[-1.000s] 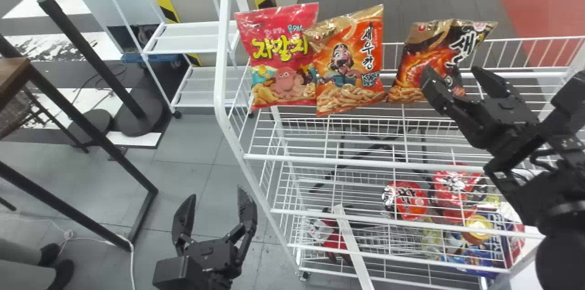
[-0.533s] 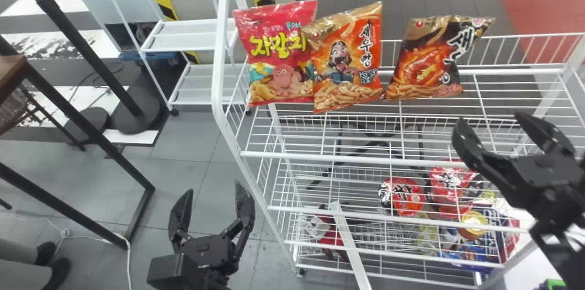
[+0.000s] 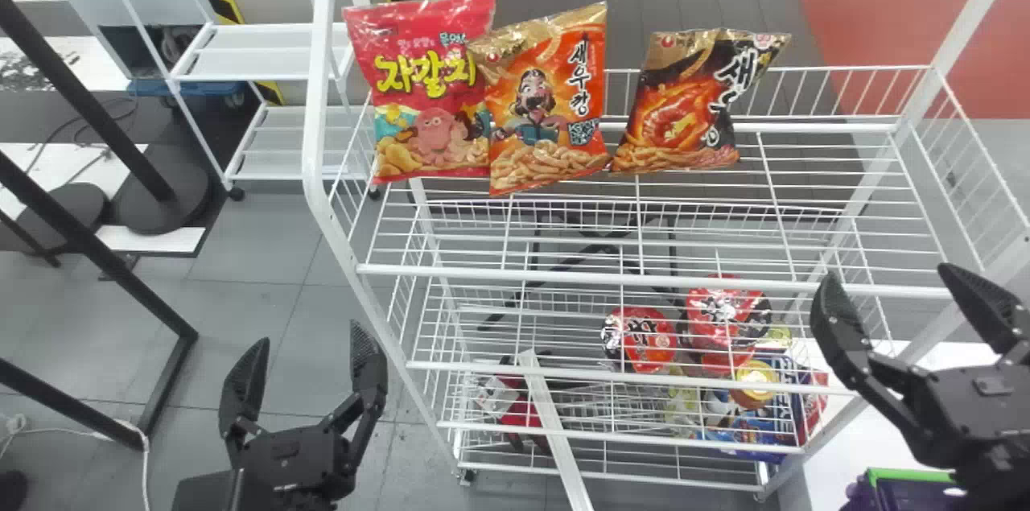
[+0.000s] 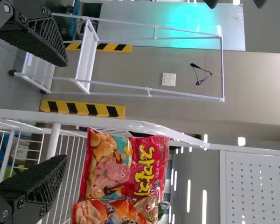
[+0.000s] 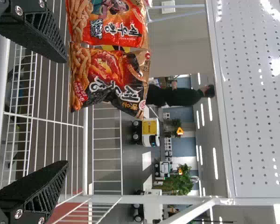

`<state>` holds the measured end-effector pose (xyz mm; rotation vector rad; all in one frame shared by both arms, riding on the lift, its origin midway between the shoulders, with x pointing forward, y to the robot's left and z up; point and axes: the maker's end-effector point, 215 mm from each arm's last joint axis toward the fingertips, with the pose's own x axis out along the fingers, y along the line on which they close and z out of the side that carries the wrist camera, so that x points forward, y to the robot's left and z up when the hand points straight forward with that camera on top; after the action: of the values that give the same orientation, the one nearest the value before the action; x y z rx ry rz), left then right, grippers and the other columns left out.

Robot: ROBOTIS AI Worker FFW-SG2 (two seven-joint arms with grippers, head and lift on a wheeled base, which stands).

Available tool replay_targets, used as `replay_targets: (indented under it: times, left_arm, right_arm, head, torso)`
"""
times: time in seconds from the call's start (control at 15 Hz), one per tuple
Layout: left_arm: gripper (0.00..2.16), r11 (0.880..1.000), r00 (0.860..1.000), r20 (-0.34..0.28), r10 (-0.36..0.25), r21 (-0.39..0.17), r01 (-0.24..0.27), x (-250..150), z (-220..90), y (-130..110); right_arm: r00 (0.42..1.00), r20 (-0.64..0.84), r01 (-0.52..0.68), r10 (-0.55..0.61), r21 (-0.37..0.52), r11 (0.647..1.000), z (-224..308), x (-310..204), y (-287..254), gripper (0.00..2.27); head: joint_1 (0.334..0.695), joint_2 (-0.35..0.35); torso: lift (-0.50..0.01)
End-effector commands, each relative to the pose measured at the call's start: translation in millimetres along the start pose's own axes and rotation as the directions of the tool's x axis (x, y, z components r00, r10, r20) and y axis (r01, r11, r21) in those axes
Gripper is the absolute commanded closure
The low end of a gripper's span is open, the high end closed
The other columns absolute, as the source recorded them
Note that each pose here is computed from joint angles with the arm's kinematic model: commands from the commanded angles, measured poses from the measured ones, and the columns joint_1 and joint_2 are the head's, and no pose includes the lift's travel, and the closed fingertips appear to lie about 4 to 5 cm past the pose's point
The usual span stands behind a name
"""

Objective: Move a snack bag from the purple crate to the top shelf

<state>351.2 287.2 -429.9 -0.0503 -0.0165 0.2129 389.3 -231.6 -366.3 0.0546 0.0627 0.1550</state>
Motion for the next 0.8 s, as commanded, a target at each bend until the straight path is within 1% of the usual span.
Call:
replay_targets:
  times: [0.0,0.07,0.33,0.4,0.47,0.73]
  left_arm:
    - [0.12,1.0,1.0,0.001,-0.004,0.0,0.004,-3,3,-2]
    - [0.12,1.0,1.0,0.003,-0.005,0.0,0.005,-3,5,-3]
    - [0.12,0.999,0.999,-0.024,-0.03,0.026,0.031,-5,2,-14]
    - [0.12,0.999,0.999,-0.024,-0.031,0.027,0.032,-6,2,-14]
    - [0.12,0.999,0.999,-0.023,-0.033,0.029,0.034,-7,3,-15]
    - [0.12,0.999,0.999,-0.029,-0.032,0.029,0.032,-8,1,-15]
  right_arm:
    - [1.0,-0.006,-0.007,0.007,-0.007,1.0,-10,-13,8,0.03]
    - [1.0,-0.003,-0.01,0.01,-0.01,1.0,-13,-15,11,0.03]
    - [1.0,0.001,-0.029,0.029,-0.035,0.999,-18,-16,25,0.03]
    - [0.999,-0.002,-0.034,0.034,-0.046,0.998,-19,-16,30,0.03]
    - [0.999,-0.006,-0.039,0.039,-0.043,0.998,-22,-16,33,0.03]
    - [0.999,0.0,-0.052,0.052,-0.034,0.998,-20,-15,42,0.04]
  head:
    - [0.695,0.087]
    - [0.695,0.087]
    - [0.695,0.098]
    - [0.695,0.098]
    - [0.695,0.1]
    - [0.695,0.119]
  torso:
    - [0.007]
    - [0.007]
    - [0.007]
    - [0.007]
    - [-0.001]
    - [-0.001]
